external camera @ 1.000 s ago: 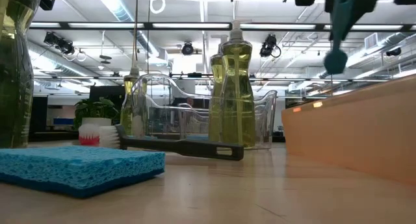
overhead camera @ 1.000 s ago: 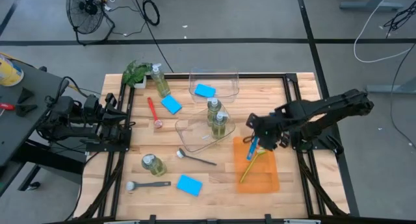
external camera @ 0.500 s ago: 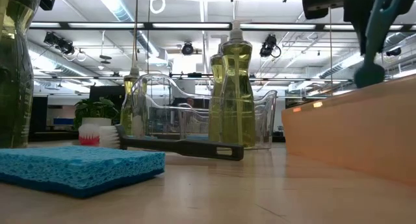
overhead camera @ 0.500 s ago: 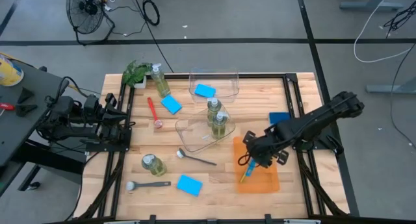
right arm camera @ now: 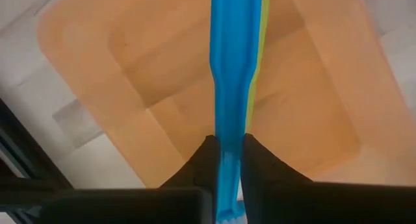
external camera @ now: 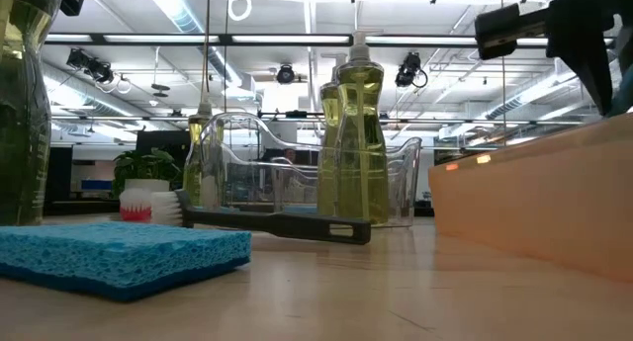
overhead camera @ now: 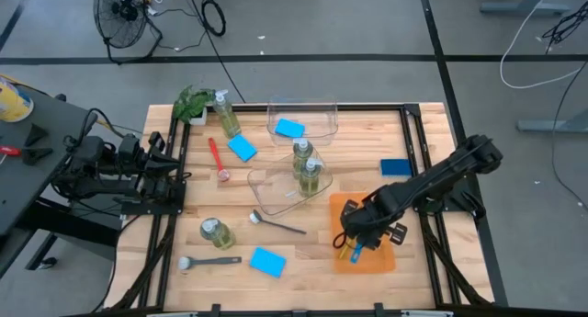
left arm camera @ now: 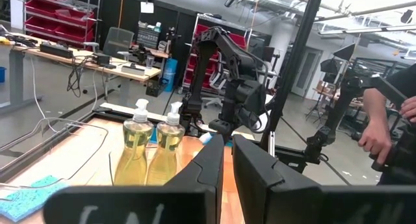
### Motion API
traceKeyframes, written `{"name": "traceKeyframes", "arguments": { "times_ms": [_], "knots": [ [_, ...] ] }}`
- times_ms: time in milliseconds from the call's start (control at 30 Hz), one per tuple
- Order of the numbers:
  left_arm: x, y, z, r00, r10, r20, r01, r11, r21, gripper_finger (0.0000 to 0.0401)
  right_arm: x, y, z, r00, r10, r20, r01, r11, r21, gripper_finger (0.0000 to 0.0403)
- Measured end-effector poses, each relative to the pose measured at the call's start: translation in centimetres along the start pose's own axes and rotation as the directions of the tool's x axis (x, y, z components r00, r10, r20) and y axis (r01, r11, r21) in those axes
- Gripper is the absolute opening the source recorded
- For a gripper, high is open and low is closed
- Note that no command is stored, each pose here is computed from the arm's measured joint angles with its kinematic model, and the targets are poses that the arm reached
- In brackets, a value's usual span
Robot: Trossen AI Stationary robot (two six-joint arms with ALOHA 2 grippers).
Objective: Pick & Place Kitchen Sink Supplies
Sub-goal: Put the blue dish brush into the orange bin, then put the blue sponge into the top transparent bin
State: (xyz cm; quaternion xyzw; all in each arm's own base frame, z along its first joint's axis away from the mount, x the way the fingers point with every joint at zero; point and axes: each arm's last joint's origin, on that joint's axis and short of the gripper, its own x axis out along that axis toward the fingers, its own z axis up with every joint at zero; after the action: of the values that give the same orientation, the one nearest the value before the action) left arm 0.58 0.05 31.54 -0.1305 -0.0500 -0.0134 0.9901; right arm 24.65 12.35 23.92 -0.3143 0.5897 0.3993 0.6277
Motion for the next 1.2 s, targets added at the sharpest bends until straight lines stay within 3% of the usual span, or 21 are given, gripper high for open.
{"name": "traceKeyframes", "arguments": {
  "times_ms": [433, 767, 967, 1200],
  "knots": [
    [0.0, 0.0, 0.0, 1.000, 0.000, 0.000, 0.000, 1.000, 0.000, 0.0037, 0.2, 0.0, 0.1, 1.000, 0.005, -0.007, -0.005, 0.998, 0.064, 0.0137],
    [0.0, 0.0, 0.0, 1.000, 0.000, 0.000, 0.000, 1.000, 0.000, 0.0037, -0.4, -0.6, -0.6, 1.000, -0.011, 0.008, 0.010, 0.984, 0.177, 0.0170],
    [0.0, 0.0, 0.0, 1.000, 0.001, 0.001, -0.001, 1.000, 0.000, 0.0037, -1.7, -1.2, -2.0, 0.999, -0.040, 0.032, 0.028, 0.947, 0.319, 0.0171],
    [0.0, 0.0, 0.0, 1.000, 0.001, 0.000, -0.001, 1.000, 0.000, 0.0037, -3.6, -1.1, -4.4, 0.997, -0.079, -0.008, 0.073, 0.872, 0.484, 0.0171]
  ]
}}
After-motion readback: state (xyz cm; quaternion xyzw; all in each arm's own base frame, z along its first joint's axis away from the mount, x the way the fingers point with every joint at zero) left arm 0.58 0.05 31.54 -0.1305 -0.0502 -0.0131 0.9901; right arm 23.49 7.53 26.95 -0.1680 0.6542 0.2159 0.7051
